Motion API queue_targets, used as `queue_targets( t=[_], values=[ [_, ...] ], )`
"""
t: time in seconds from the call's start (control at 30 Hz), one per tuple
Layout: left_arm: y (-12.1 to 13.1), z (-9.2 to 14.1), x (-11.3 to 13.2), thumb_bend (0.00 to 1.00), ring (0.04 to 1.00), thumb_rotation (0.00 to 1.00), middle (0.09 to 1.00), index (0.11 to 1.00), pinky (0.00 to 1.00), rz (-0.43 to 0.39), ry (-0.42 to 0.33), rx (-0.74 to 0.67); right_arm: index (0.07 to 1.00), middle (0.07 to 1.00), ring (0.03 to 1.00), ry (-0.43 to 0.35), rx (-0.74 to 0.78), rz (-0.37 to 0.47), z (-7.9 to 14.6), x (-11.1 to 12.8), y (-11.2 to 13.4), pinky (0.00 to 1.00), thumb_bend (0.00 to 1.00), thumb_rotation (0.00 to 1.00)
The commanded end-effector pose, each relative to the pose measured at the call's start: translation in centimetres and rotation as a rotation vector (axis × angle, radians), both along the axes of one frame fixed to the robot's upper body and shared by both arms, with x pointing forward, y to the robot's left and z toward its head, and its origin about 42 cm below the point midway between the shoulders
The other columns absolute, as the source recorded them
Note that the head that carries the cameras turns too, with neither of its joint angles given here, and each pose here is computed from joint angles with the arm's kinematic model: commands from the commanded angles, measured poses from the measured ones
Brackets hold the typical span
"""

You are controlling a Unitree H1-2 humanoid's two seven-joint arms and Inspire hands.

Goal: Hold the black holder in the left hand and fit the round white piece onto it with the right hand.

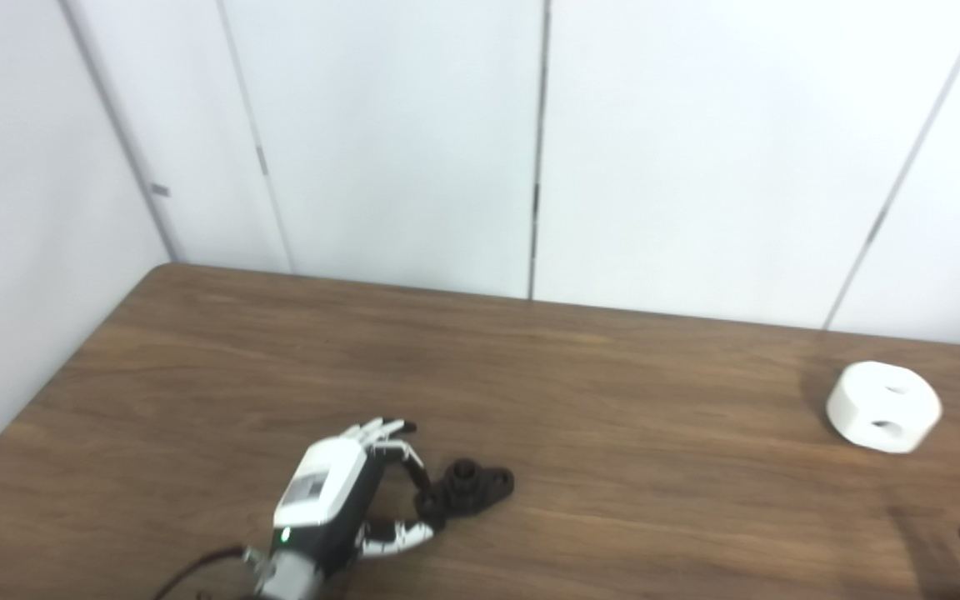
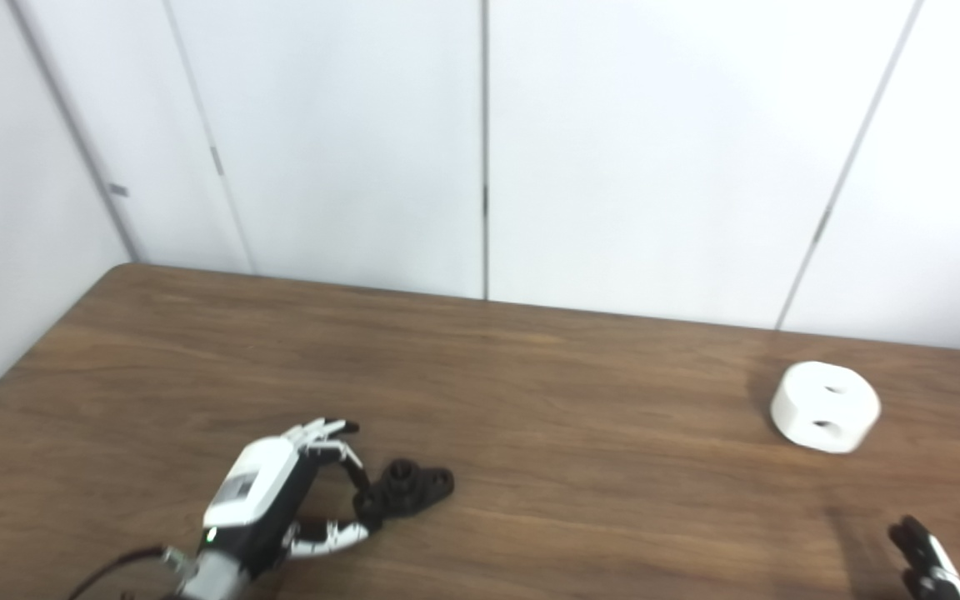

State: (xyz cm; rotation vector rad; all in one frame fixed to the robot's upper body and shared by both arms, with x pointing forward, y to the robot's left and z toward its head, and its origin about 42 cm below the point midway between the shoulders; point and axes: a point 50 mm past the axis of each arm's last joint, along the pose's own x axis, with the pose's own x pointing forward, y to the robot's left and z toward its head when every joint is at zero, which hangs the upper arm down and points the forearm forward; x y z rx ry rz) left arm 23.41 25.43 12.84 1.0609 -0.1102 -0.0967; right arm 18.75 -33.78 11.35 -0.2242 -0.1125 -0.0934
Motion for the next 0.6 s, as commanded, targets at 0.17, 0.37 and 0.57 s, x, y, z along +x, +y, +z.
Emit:
queue_targets(
  t=[0.17, 0.37, 0.57],
  values=[
    [-3.8, -0.9, -2.1, 0.51, 0.911, 0.04, 0.863, 0.491, 0.91, -0.172, 0.032, 0.018, 0.941, 0.919, 0.962, 0.013, 0.033, -0.008, -0.2, -0.2, 2.3, 1.00, 0.59, 1.00],
    [-6.0, -1.8, -2.9, 0.51, 0.926, 0.04, 0.875, 0.490, 0.92, -0.270, 0.067, -0.014, 0.938, 0.923, 0.968, 0.019, 0.034, -0.011, 0.3, -0.3, 2.9, 1.00, 0.58, 1.00],
    [-7.6, -2.3, -3.5, 0.50, 0.920, 0.05, 0.874, 0.490, 0.92, -0.358, 0.071, -0.033, 0.934, 0.923, 0.967, 0.028, 0.026, -0.016, 0.8, -0.3, 3.4, 1.00, 0.60, 1.00]
  ],
)
